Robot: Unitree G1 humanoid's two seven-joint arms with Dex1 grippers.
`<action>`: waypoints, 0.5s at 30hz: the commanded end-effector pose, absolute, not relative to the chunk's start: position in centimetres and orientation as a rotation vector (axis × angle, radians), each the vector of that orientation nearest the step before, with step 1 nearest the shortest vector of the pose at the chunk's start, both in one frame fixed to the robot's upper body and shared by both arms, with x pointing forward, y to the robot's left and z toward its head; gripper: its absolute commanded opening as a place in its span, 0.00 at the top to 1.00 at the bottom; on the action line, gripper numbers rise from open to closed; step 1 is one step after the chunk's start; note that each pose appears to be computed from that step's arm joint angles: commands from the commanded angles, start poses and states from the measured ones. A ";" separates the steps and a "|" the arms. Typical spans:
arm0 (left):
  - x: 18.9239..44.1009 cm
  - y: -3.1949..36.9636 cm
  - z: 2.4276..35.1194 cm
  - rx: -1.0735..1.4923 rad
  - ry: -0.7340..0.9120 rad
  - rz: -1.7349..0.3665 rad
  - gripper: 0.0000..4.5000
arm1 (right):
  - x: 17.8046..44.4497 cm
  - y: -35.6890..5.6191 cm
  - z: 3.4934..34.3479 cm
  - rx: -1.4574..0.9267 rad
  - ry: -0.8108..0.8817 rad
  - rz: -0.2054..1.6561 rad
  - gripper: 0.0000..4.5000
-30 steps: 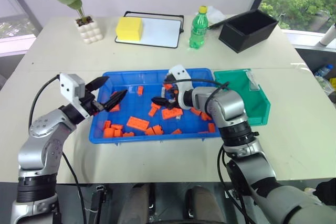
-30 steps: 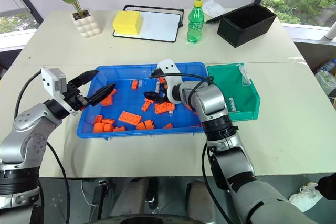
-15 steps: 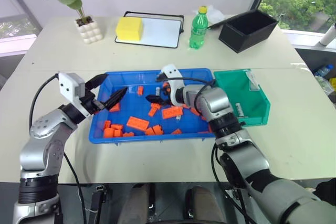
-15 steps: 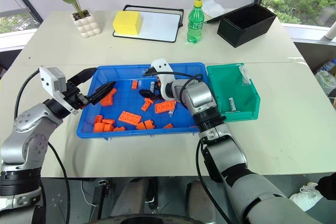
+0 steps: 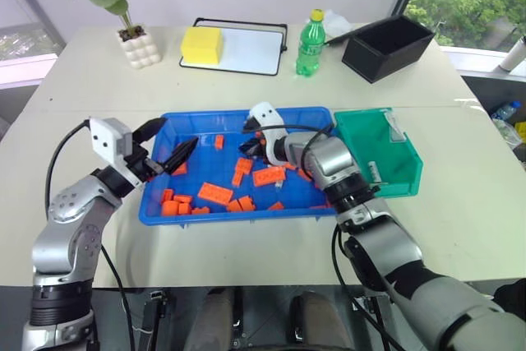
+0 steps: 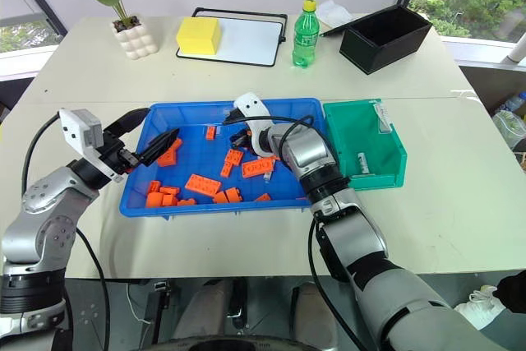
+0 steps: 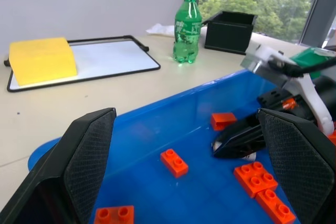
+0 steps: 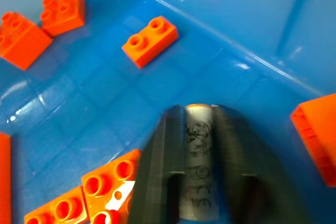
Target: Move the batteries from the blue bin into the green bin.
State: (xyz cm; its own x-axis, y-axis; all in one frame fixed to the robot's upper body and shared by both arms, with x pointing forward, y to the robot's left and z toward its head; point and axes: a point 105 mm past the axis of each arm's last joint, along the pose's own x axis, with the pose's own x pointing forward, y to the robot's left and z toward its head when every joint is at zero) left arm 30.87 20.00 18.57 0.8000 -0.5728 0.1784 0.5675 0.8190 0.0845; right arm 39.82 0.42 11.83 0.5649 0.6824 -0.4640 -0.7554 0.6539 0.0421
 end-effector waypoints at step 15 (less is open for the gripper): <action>29.9 19.3 20.3 0.028 -0.233 -0.755 0.00 | 39.2 -0.1 26.0 -0.230 0.107 0.942 0.98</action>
